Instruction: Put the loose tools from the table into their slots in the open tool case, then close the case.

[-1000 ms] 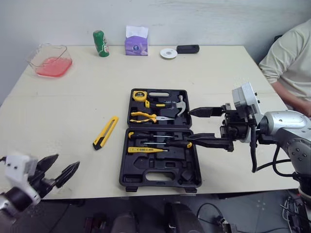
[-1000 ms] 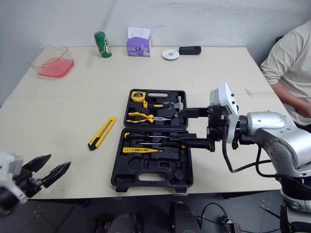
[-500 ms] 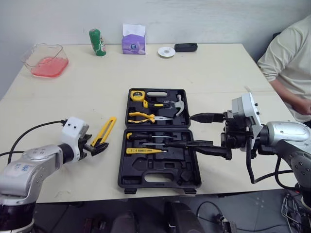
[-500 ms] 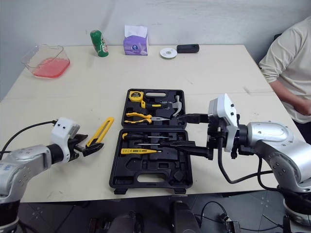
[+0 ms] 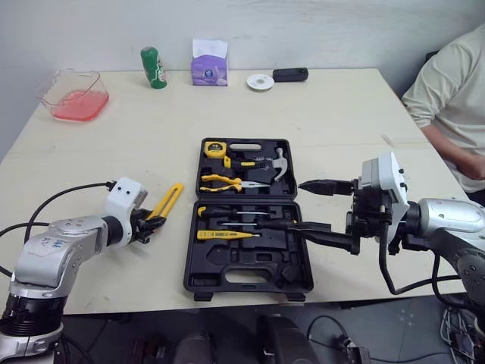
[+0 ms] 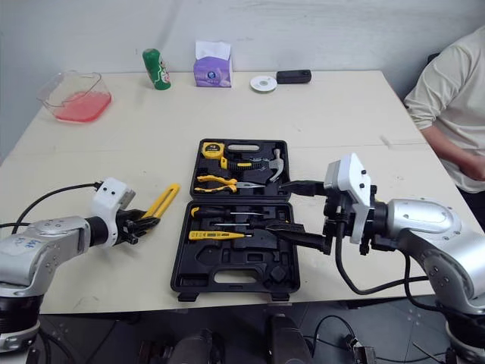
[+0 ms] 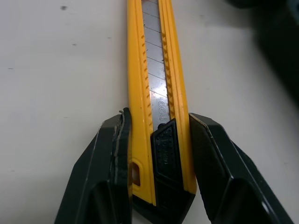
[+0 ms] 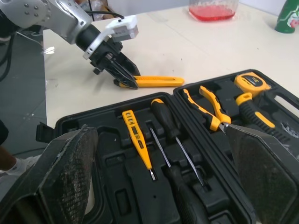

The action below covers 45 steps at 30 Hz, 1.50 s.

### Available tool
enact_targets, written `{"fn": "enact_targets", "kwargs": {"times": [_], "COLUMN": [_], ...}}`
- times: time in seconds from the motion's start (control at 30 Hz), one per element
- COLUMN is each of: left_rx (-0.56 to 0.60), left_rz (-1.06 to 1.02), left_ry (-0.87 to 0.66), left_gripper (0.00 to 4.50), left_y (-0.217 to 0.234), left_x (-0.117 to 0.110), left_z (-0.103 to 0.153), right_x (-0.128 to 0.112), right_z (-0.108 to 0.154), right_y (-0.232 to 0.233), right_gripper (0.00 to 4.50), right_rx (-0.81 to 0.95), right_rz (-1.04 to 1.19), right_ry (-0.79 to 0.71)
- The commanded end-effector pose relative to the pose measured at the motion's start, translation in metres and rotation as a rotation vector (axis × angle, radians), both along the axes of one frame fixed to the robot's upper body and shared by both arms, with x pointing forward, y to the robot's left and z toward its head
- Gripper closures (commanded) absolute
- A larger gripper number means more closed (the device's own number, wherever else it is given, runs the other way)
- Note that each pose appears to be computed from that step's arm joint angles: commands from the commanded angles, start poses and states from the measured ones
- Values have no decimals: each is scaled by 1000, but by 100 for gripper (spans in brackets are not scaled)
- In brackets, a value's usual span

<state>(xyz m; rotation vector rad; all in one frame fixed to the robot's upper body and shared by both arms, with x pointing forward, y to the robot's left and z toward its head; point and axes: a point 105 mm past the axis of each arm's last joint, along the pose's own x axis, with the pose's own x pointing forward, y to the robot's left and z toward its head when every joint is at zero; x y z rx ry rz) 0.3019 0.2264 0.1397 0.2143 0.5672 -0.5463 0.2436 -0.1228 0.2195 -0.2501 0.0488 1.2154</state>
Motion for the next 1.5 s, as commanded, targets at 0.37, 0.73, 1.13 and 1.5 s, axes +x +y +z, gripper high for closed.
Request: {"fn": "enact_targets", "kwargs": {"times": [0.37, 0.73, 1.13, 1.5], "left_rx": [81, 279, 240, -173], "left_rz": [-882, -1059, -1086, -1238], "left_ry": [33, 117, 97, -168], "left_gripper": [316, 316, 96, 134], "left_y": [-134, -152, -151, -160], "left_x": [-42, -35, -35, -47], "left_z": [38, -2, 4, 18], "right_x": [-37, -42, -41, -40], "right_z": [-14, -27, -31, -34], "right_y": [-15, -26, -25, -22], "right_gripper": [0, 0, 0, 0], "right_rx": [-118, -160, -152, -153], "right_rz": [30, -67, -85, -79], "right_ry": [144, 165, 160, 151]}}
